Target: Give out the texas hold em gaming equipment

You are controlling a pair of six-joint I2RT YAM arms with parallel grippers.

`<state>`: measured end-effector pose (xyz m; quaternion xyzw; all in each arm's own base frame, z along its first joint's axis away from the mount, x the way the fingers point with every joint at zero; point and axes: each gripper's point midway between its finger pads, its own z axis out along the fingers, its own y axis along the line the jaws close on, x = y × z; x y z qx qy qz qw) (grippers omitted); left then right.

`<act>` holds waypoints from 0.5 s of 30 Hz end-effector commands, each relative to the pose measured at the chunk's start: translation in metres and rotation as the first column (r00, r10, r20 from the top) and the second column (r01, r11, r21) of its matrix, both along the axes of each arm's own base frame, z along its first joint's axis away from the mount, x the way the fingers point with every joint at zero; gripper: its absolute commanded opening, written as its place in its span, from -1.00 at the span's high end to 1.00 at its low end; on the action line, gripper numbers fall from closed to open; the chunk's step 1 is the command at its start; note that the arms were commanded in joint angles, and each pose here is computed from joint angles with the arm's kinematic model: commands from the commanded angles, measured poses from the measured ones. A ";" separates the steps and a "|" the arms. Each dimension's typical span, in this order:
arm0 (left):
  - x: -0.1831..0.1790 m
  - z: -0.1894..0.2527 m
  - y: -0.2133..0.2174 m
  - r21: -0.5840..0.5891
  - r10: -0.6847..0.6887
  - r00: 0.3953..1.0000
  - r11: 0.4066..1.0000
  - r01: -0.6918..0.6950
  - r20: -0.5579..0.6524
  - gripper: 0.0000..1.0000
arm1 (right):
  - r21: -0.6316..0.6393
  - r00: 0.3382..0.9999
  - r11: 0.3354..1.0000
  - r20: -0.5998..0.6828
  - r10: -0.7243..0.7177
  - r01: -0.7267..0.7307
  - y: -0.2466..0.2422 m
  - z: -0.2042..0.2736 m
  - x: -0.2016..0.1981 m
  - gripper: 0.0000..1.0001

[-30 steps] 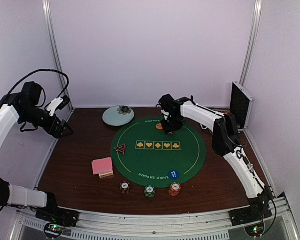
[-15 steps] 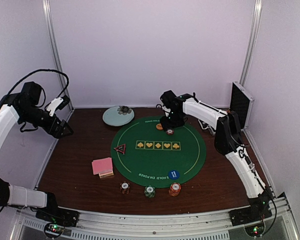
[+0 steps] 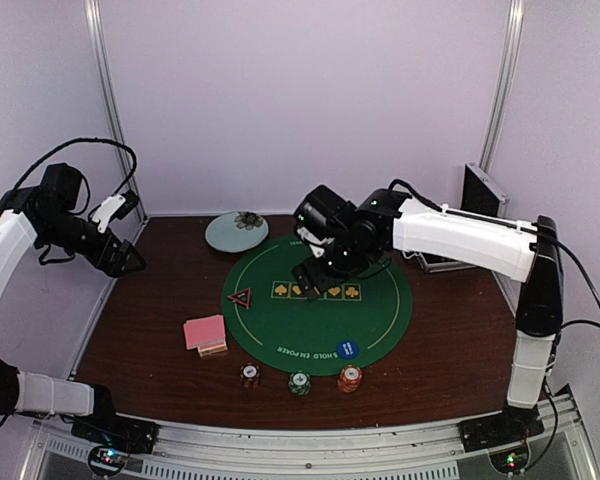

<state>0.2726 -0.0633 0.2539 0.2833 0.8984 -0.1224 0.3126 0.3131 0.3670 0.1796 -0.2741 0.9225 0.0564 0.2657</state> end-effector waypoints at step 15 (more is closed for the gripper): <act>-0.001 0.019 0.000 0.001 -0.011 0.999 1.000 0.011 0.051 -0.95 | -0.116 0.952 0.993 -0.305 -0.021 -0.015 -0.043 -0.089 -0.129 -0.83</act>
